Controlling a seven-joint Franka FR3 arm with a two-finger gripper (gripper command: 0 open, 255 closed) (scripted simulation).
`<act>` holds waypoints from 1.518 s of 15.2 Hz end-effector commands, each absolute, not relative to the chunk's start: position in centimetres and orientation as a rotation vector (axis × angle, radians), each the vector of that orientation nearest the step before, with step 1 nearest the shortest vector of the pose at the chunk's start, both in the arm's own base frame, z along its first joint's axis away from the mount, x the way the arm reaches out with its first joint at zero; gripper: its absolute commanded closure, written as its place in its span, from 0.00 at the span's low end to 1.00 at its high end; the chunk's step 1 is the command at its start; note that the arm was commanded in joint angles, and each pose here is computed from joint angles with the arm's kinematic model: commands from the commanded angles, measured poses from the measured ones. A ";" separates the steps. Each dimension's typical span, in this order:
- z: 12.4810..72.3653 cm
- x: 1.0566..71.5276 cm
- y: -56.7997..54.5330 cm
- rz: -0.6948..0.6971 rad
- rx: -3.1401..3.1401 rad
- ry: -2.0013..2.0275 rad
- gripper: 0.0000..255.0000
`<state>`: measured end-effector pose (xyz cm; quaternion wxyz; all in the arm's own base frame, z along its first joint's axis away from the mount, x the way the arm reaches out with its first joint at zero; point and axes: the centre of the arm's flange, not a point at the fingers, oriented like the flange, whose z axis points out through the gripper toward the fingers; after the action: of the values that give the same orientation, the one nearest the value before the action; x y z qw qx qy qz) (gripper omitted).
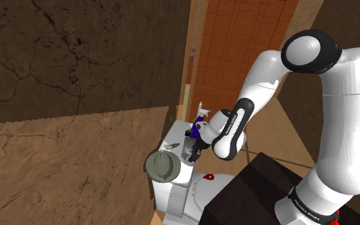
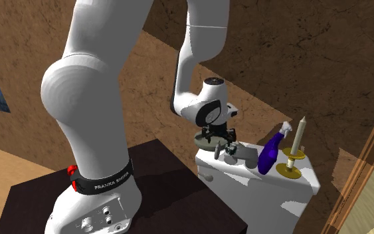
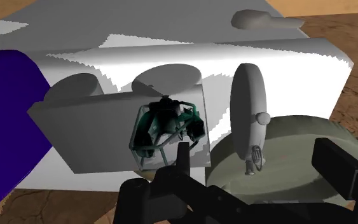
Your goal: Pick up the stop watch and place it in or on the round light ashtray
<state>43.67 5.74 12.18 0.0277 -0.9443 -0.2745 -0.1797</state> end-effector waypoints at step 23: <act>9.3 42.6 4.4 -0.335 -2.949 -0.774 1.00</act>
<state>42.68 4.70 9.02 0.0365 -0.9592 -0.2531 -0.1204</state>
